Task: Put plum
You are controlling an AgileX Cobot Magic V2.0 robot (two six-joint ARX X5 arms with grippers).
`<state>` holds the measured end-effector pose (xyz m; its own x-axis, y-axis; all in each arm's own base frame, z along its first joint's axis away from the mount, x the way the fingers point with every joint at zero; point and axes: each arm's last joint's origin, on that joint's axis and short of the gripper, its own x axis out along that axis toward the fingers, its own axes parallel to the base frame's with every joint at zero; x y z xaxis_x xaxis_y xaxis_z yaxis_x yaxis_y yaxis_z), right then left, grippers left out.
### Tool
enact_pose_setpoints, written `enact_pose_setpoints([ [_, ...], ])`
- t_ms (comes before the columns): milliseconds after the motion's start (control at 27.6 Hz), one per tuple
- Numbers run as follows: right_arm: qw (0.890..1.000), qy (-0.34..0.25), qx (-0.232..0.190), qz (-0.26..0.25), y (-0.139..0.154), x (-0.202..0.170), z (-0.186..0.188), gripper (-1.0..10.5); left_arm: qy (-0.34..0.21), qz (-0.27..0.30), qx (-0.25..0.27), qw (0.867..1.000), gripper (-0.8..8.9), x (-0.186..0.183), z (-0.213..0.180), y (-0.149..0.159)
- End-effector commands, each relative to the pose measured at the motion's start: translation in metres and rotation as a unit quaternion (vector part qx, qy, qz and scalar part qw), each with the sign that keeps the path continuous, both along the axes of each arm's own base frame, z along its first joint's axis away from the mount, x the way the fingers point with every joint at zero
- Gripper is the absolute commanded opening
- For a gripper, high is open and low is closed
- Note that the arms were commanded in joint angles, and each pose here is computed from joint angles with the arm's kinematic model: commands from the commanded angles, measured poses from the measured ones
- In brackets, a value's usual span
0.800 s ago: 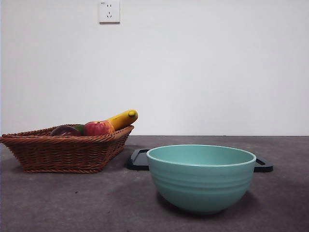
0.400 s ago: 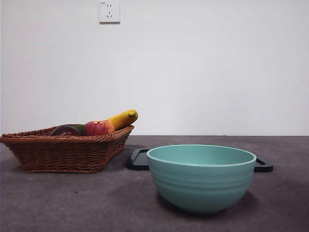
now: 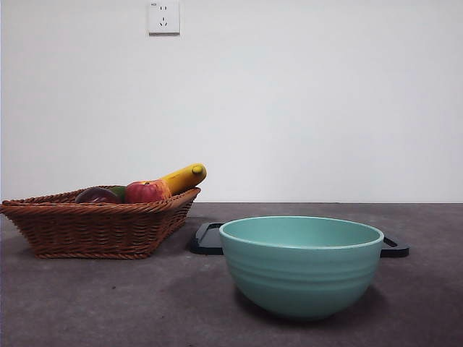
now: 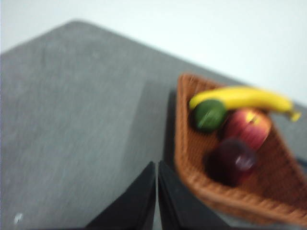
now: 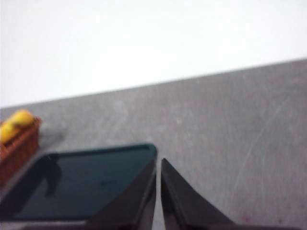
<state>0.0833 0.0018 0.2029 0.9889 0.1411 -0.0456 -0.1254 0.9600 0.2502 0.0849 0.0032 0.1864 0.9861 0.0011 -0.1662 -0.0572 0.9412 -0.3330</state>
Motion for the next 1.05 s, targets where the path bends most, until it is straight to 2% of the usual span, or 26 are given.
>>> enact_pose_setpoints([
  [36, 1.000, 0.000, 0.009, 0.000, 0.000, -0.005, 0.016, 0.1, -0.019, -0.008, -0.015, 1.000, 0.08, -0.004, 0.021, -0.001],
  [253, 1.000, 0.030, 0.002, 0.008, 0.001, -0.012, 0.053, 0.1, 0.000, -0.056, -0.020, 0.998, 0.08, -0.005, 0.054, -0.004],
  [507, 0.990, 0.117, -0.008, 0.077, 0.004, -0.001, 0.091, 0.1, 0.077, -0.141, 0.008, 0.987, 0.08, 0.006, 0.085, -0.007],
  [760, 0.967, 0.202, -0.007, 0.153, 0.008, 0.020, 0.121, 0.1, 0.149, -0.238, 0.016, 0.960, 0.08, 0.023, 0.111, -0.012],
  [941, 0.951, 0.241, -0.026, 0.193, 0.013, 0.033, 0.135, 0.1, 0.197, -0.287, 0.036, 0.937, 0.08, 0.035, 0.126, -0.016],
  [1050, 0.930, 0.284, -0.050, 0.228, 0.020, 0.042, 0.140, 0.1, 0.230, -0.329, 0.048, 0.915, 0.08, 0.043, 0.137, -0.023],
])
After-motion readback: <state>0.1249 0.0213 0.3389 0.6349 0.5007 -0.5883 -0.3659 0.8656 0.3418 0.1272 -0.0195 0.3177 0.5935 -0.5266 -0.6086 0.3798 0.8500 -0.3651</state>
